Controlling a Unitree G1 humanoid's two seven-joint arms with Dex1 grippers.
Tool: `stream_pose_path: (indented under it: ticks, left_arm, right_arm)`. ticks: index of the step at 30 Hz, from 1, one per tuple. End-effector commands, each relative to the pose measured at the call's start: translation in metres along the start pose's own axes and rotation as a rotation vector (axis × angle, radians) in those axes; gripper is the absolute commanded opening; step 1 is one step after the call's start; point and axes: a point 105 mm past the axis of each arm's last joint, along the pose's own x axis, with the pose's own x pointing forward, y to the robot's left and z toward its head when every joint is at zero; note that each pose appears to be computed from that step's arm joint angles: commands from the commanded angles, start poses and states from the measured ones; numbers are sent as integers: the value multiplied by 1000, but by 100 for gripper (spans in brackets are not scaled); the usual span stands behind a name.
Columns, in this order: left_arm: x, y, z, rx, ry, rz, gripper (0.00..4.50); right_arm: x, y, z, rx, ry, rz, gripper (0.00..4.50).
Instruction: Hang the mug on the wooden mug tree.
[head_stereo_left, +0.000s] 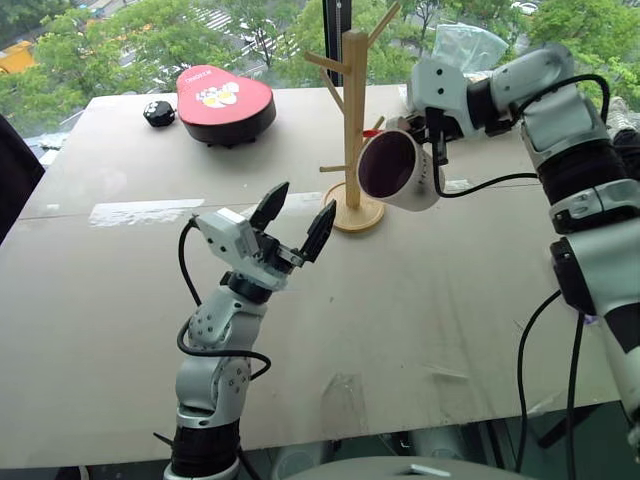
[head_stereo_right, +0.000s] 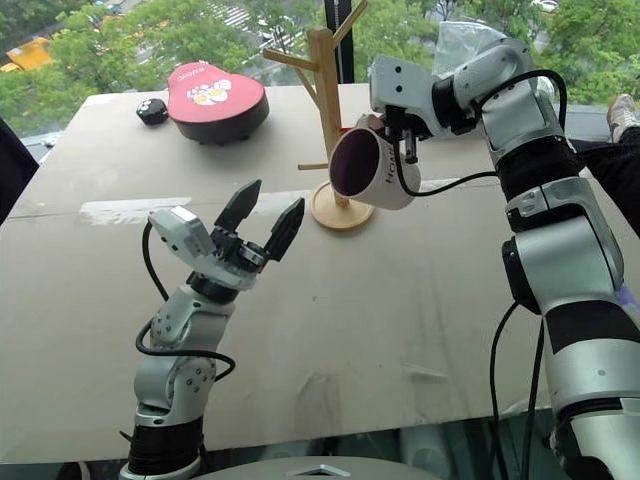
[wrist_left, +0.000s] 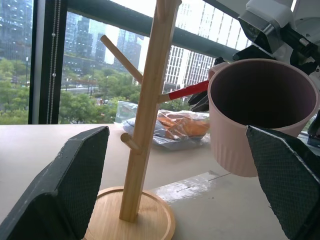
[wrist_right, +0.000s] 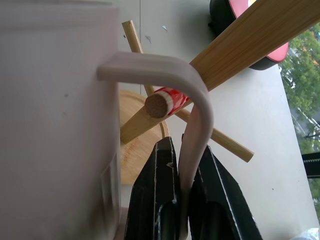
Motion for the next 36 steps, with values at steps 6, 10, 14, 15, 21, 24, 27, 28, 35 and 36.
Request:
stream_pose_path:
  ticks: [6,10,14,15,21,24,27,28,35,36]
  left_arm:
    - [3,-12,5,30,-10,-74,450]
    - [4,-12,5,30,-7,-81,450]
    - [3,-12,3,26,2,-85,450]
    - [3,-11,2,28,9,-84,450]
    - [-12,1,-32,74,231,-32,450]
    - [-32,4,-51,64,366,-17,450]
    - [-56,4,-62,103,485,-27,450]
    - [-65,6,-64,113,517,-19,450]
    - [-123,2,-80,92,681,0,450]
    - [-127,0,-81,85,692,-6,450]
  right_arm:
    - [-10,-24,23,-21,-27,-126,229]
    - [-16,-26,19,10,-19,-146,402]
    - [-27,-30,13,69,-34,-173,445]
    - [-32,-33,13,91,-48,-189,445]
    - [-67,-15,-13,320,-159,-154,445]
    - [-80,20,-38,472,-265,-123,445]
    - [-79,67,-73,648,-309,-185,445]
    - [-77,88,-89,688,-296,-228,445]
    - [-65,209,-126,837,-230,-520,445]
    - [-64,221,-127,848,-226,-565,445]
